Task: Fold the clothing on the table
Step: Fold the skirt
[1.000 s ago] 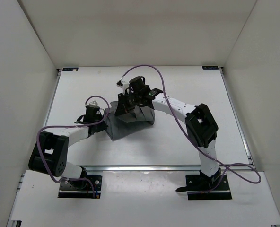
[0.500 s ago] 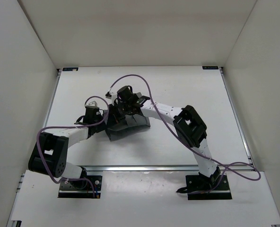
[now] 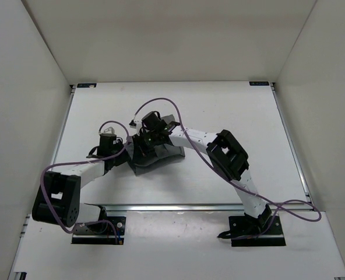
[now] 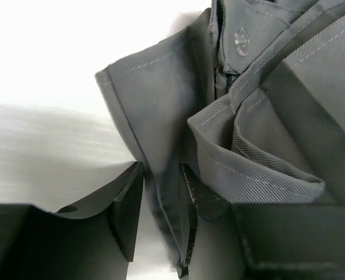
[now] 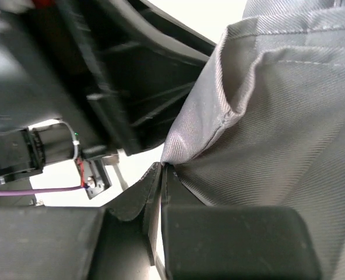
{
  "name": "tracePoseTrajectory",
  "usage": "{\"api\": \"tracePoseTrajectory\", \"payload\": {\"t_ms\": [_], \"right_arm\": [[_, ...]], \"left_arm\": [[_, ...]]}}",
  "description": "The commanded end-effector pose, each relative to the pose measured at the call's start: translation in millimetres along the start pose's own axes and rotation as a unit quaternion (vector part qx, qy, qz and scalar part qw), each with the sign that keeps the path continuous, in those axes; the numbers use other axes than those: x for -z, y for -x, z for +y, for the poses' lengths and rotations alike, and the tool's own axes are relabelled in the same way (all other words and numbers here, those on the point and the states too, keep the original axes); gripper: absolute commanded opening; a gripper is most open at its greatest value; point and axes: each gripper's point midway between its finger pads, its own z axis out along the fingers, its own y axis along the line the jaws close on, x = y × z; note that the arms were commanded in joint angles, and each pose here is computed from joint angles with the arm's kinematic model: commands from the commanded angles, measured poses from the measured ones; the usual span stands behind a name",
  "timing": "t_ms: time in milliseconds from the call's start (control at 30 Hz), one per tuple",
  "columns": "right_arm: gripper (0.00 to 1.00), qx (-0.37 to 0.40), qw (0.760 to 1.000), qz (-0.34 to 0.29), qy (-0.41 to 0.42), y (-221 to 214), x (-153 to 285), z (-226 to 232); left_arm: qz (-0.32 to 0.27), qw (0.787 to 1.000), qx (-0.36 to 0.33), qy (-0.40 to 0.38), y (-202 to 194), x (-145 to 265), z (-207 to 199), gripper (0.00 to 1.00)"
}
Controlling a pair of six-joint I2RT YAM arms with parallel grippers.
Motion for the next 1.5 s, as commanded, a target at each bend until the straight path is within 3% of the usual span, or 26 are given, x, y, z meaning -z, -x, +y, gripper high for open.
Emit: {"api": "tracePoseTrajectory", "payload": {"t_ms": [0,133,367,633,733,833,933,967,1033,1200,1300,1467], "right_arm": [[0.0,0.023,1.0,0.0,-0.005,1.7,-4.7,6.6],[0.0,0.02,0.999,0.007,-0.033,-4.1,-9.7,-8.2],[0.0,0.035,0.99,0.012,-0.135,-3.2,-23.6,-41.9],[0.0,0.016,0.954,0.014,-0.298,2.6,-23.9,-96.9],[0.26,0.041,0.971,0.004,-0.234,18.2,-22.8,-75.6],[0.37,0.081,0.978,-0.051,-0.188,46.3,11.9,-31.1],[0.39,0.09,0.981,-0.089,-0.147,56.8,37.7,-10.4],[0.39,0.102,0.981,-0.113,-0.121,67.8,55.1,15.1],[0.48,0.107,0.982,-0.134,-0.081,72.7,86.0,38.8],[0.57,0.1,0.979,-0.174,-0.036,64.4,141.7,48.2],[0.63,0.064,0.97,-0.228,-0.046,58.0,181.2,20.7],[0.61,-0.034,0.954,-0.283,-0.093,29.7,243.6,-73.4]], "left_arm": [[-0.014,0.999,0.026,-0.023,6.0,11.7,-4.2,0.42],[-0.044,0.998,0.035,-0.024,18.9,21.7,-8.4,0.42],[-0.121,0.991,0.049,0.028,50.4,43.6,18.2,0.43],[-0.159,0.985,0.058,0.027,68.0,62.9,20.7,0.43],[-0.16,0.985,0.057,0.022,67.2,62.7,19.1,0.43],[-0.155,0.986,0.057,0.025,63.3,60.7,22.3,0.42],[-0.157,0.986,0.055,0.016,65.3,61.5,17.0,0.42],[-0.15,0.987,0.055,0.013,61.1,59.8,16.5,0.42],[-0.149,0.987,0.052,-0.006,57.6,59.3,6.4,0.42],[-0.135,0.988,0.053,-0.054,44.2,55.3,-24.2,0.4],[-0.119,0.988,0.049,-0.082,40.3,51.0,-41.8,0.4],[-0.112,0.985,0.059,-0.116,38.5,46.7,-63.3,0.4]]}}
